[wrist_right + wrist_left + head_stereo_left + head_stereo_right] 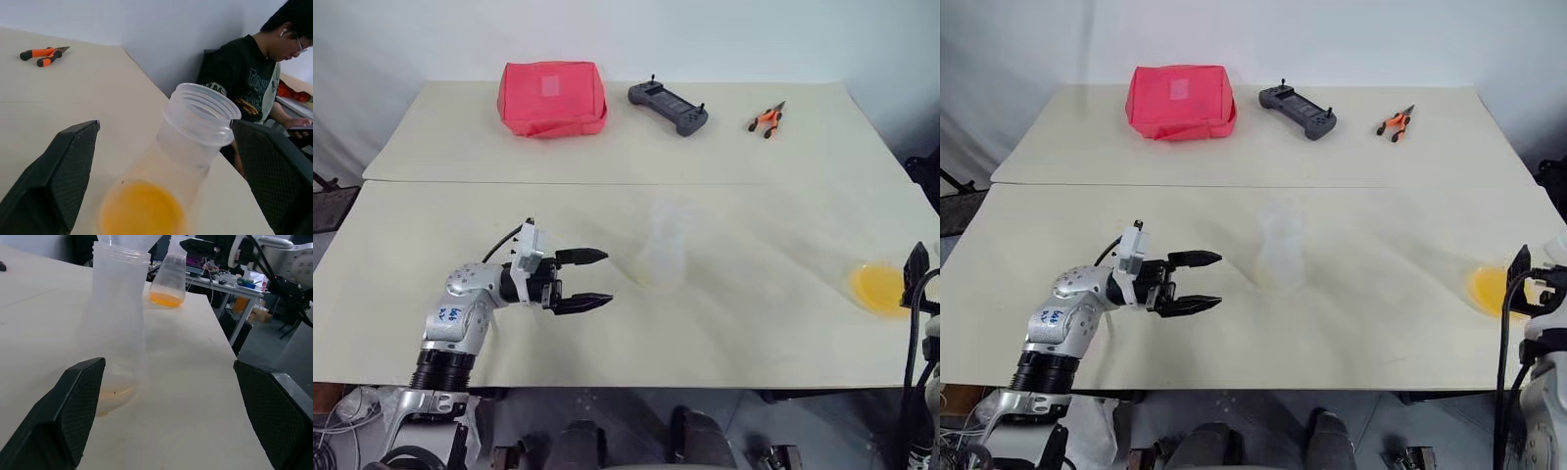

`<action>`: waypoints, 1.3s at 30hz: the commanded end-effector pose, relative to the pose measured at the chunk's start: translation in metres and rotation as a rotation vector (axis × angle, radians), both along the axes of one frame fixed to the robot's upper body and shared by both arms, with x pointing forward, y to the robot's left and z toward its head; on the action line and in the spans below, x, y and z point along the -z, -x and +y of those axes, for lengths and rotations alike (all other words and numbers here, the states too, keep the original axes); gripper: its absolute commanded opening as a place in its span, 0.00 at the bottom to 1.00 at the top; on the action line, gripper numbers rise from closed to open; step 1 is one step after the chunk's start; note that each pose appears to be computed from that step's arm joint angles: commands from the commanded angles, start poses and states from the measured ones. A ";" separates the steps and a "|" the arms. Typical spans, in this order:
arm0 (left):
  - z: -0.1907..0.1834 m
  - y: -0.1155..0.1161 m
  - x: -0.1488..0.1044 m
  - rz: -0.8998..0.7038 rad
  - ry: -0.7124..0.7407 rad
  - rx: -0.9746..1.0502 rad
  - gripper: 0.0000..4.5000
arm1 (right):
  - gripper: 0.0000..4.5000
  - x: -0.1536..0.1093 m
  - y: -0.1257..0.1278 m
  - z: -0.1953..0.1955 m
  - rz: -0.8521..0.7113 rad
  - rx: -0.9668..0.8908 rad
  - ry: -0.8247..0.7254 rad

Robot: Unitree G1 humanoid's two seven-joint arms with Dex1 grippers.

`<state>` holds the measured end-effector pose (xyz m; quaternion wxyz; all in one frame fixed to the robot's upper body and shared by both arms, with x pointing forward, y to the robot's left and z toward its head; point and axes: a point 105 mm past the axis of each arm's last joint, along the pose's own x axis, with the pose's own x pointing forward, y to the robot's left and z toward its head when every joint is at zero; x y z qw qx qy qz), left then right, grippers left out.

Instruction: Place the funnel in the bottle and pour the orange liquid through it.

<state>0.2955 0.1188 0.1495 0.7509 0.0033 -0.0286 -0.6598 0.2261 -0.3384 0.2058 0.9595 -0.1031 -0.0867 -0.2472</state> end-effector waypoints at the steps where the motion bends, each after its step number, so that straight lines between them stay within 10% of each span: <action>1: 0.001 0.004 -0.011 -0.039 0.023 -0.007 0.99 | 1.00 -0.015 0.002 -0.008 -0.041 0.036 0.034; 39: -0.005 0.004 -0.011 -0.046 0.048 -0.047 0.99 | 1.00 -0.001 -0.011 -0.030 -0.033 0.102 -0.040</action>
